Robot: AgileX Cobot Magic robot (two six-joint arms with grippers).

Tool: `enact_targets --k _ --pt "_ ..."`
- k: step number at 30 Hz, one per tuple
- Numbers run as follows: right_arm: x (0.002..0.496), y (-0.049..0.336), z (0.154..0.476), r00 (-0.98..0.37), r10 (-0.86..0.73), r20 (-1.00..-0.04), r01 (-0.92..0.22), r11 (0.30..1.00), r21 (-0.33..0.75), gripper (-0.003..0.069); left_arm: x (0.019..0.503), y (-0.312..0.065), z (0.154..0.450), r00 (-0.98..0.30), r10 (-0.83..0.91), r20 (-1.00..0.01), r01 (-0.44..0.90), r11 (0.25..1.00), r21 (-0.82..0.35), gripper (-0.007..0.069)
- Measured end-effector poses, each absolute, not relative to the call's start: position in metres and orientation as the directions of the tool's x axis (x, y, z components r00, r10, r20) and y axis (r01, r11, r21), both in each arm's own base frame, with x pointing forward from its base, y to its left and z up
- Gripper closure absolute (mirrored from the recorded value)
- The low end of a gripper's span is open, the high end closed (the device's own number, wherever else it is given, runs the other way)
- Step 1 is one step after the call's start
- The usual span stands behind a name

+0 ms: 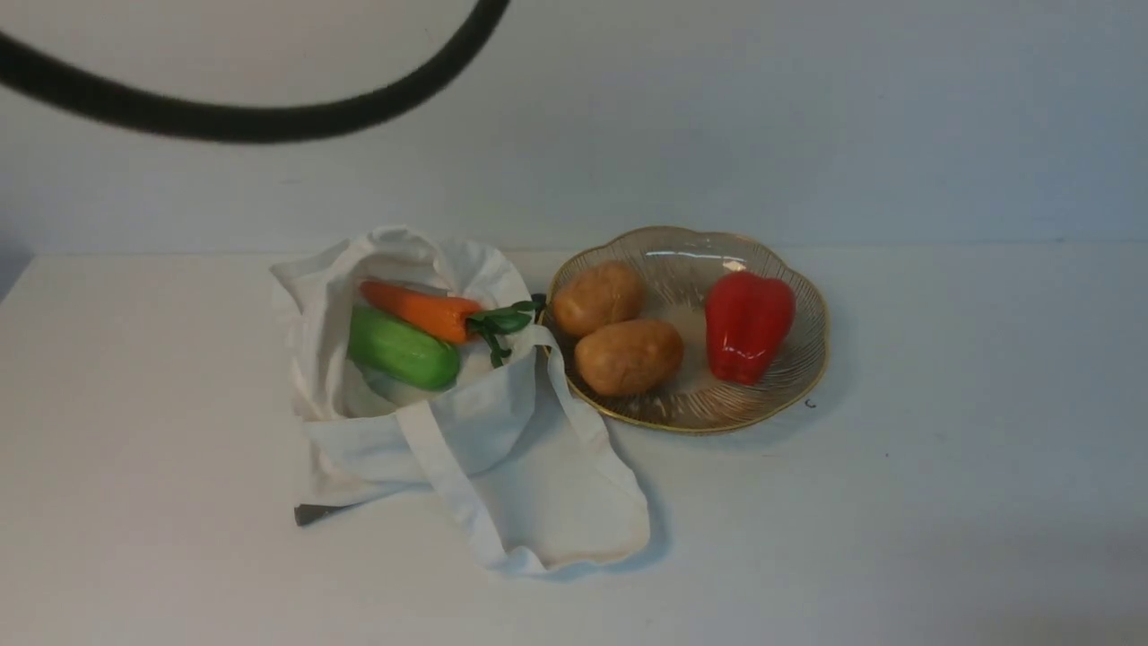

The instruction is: Take vegetables from cloth bag on white table place on plate.

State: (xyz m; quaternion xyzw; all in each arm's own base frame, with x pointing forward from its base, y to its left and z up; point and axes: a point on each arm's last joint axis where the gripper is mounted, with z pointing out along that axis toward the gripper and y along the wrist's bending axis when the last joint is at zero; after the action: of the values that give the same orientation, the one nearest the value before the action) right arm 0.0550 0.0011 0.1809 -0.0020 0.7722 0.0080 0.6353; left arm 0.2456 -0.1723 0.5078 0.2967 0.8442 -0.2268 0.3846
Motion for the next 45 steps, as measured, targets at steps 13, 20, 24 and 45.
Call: enact_targets --k 13,20,24,45 --pt "0.055 0.001 0.181 -0.193 0.007 -0.981 -0.013 1.000 0.010 0.0673 0.180 -0.132 0.490 -0.449 0.307 -0.839 0.691 0.714 -0.108 0.0630" --pt "0.055 0.001 0.181 -0.193 0.007 -0.981 -0.013 1.000 0.010 0.0673 0.138 -0.104 0.456 -0.384 0.200 -0.901 0.657 0.745 -0.115 0.0630" --pt "0.055 0.001 0.181 -0.193 0.007 -0.981 -0.013 1.000 0.010 0.0673 0.119 -0.093 0.435 -0.400 0.202 -0.894 0.653 0.747 -0.123 0.0630" --pt "0.055 0.001 0.181 -0.193 0.007 -0.981 -0.013 1.000 0.010 0.0673 0.117 -0.086 0.359 -0.472 0.194 -0.860 0.595 0.790 -0.148 0.0630"
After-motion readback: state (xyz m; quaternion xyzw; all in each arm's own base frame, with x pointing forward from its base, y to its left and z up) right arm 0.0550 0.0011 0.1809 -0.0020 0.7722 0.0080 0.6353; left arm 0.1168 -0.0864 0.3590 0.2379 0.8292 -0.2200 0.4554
